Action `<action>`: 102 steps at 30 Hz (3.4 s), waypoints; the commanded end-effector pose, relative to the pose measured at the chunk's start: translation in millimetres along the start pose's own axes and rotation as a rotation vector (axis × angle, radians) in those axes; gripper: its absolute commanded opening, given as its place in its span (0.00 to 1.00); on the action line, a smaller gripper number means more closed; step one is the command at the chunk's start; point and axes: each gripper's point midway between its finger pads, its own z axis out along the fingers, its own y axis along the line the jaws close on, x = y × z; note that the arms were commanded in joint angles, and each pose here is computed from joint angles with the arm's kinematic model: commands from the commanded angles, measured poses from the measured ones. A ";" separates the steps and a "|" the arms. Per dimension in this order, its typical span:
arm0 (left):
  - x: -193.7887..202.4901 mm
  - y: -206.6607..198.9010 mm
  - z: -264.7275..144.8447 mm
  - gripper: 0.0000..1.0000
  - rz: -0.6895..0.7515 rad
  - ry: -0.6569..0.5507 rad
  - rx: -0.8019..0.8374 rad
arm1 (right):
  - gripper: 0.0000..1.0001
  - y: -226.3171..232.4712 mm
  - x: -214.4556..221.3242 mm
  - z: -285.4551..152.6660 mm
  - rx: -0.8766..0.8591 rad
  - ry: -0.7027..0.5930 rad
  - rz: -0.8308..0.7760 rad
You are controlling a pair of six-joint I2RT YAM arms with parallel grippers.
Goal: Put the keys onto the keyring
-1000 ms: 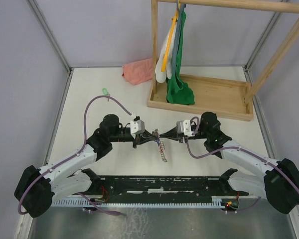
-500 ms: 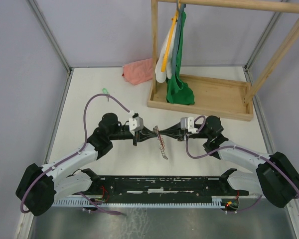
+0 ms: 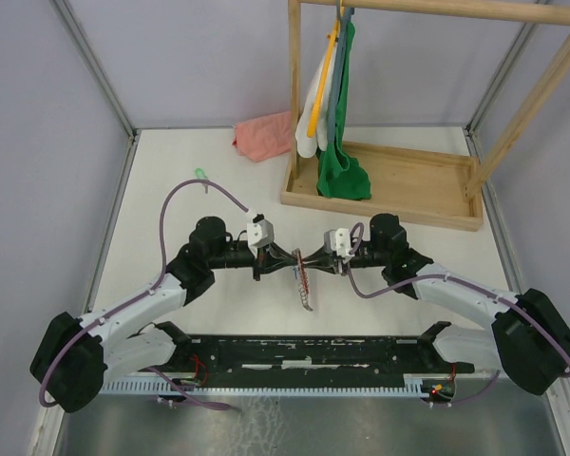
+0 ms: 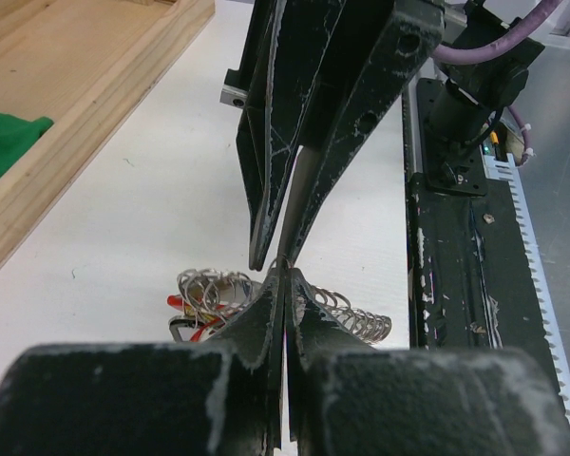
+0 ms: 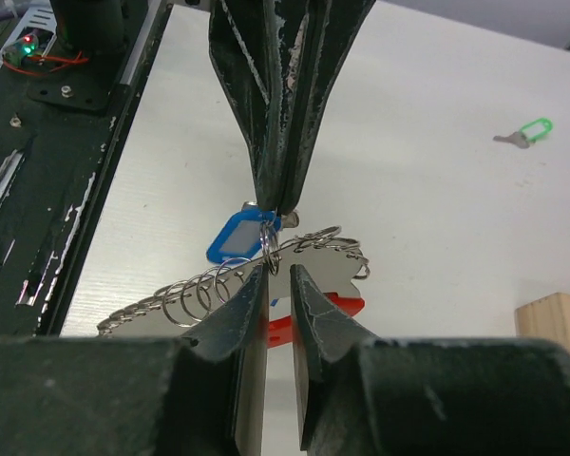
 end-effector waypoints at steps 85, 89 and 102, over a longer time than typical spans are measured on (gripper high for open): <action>-0.6 22.1 -10.1 0.41 -0.134 -0.103 -0.213 | 0.01 -2.5 -1.0 -3.1 0.097 0.157 -0.058; -2.0 18.5 -2.2 0.45 -0.177 -0.091 -0.162 | 0.01 -2.8 -5.3 -1.7 0.058 0.168 -0.108; -6.7 16.0 15.3 0.47 -0.256 -0.090 -0.040 | 0.01 -1.7 -14.2 -2.5 0.001 0.184 -0.172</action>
